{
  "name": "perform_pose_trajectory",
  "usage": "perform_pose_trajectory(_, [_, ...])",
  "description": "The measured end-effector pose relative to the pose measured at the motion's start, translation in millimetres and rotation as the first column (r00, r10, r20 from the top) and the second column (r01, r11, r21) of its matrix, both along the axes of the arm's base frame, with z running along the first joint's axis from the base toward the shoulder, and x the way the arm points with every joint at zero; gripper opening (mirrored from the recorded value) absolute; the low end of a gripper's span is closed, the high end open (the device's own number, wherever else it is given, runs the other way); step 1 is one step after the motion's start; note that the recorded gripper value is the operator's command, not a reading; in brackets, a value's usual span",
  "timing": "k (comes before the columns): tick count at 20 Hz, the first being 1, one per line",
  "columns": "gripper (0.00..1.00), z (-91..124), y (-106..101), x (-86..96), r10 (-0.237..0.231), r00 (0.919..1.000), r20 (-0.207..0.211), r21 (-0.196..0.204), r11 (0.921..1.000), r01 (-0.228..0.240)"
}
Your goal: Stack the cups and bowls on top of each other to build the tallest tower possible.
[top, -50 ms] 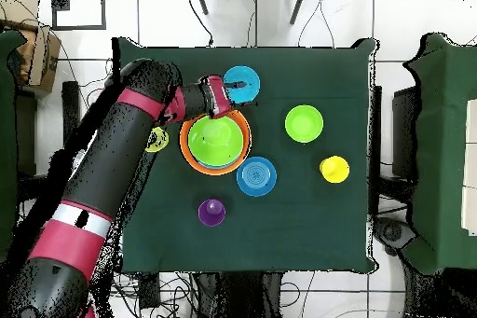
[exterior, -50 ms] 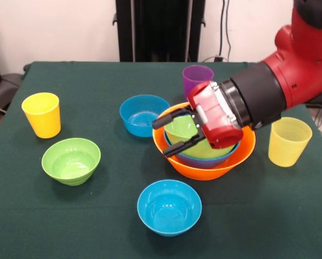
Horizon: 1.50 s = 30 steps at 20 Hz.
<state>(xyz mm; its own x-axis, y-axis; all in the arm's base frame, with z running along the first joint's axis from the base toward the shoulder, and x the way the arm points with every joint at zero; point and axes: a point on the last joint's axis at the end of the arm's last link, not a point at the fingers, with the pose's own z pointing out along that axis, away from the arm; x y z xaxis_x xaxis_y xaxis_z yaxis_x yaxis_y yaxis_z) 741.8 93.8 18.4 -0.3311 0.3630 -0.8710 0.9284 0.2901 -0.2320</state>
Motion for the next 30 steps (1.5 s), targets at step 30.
perform_pose_trajectory(30, [1.00,-38.9,11.4,-8.5,-0.015,0.9993,0.034,0.037,0.9992,0.014])
